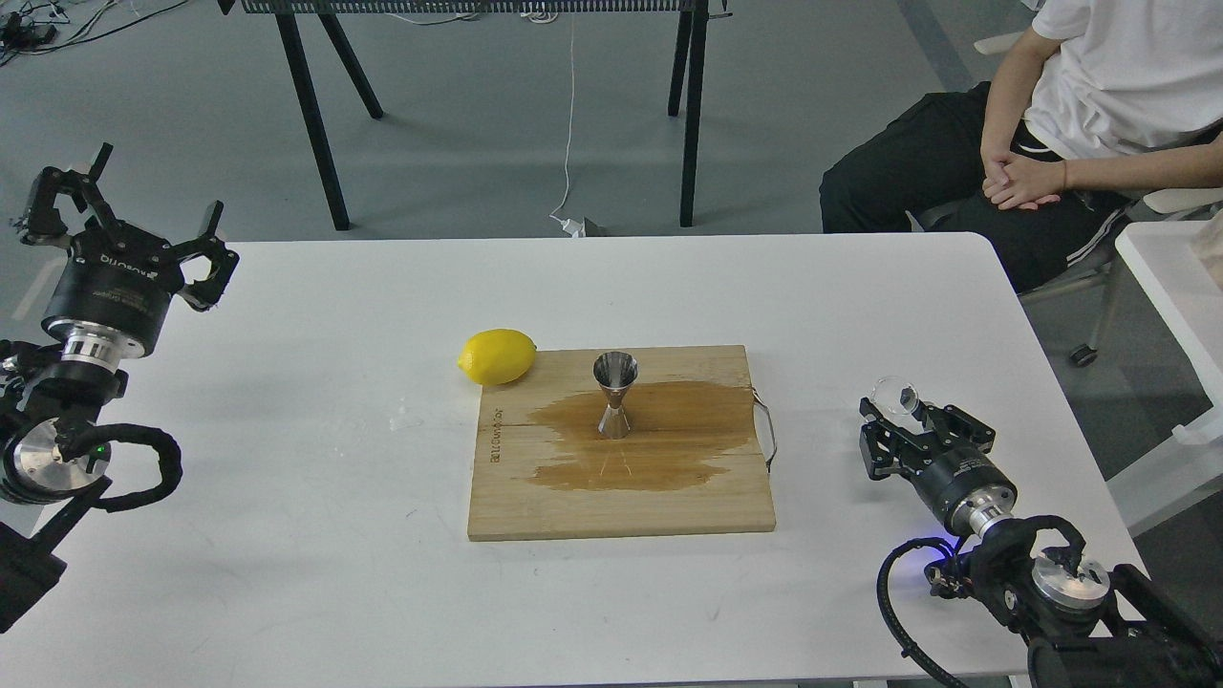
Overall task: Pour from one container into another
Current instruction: 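Set the clear cup down on the table and open the right gripper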
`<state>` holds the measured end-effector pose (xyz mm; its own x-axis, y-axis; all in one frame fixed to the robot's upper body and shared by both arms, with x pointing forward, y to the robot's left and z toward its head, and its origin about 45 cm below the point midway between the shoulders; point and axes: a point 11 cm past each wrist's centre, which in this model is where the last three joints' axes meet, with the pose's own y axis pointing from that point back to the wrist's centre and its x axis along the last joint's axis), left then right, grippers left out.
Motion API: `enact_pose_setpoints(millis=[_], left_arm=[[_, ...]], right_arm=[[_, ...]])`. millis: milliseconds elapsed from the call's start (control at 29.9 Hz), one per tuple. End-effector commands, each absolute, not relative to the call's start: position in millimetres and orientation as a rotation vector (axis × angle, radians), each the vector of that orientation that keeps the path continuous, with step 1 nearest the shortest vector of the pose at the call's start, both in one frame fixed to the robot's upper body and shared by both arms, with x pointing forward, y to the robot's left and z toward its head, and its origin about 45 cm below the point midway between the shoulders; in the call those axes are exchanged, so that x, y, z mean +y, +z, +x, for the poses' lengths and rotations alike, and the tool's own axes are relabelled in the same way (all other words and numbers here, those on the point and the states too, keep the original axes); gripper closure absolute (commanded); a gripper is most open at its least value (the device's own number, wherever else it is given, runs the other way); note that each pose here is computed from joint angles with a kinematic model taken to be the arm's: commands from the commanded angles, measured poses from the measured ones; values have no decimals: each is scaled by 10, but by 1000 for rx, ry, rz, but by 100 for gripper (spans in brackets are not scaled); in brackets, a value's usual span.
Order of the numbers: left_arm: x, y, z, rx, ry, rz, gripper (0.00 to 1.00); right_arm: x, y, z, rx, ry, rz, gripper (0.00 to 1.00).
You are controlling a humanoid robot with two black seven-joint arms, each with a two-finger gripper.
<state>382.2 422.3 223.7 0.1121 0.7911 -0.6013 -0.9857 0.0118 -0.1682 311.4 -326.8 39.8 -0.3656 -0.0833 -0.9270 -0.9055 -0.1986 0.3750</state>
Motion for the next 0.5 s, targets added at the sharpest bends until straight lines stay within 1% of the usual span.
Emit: enact_pose_setpoints(millis=[0, 402, 469], left_arm=[[4211, 2230, 3823, 387, 1438, -633, 0], [4219, 2236, 3823, 385, 1439, -634, 0], [4225, 2240, 3823, 384, 1440, -633, 0]], right_arm=[[-3258, 371, 3132, 1445, 1668, -1160, 56], [-3273, 384, 3245, 1479, 1690, -1133, 55], [-3266, 382, 3245, 1477, 1691, -1132, 49]])
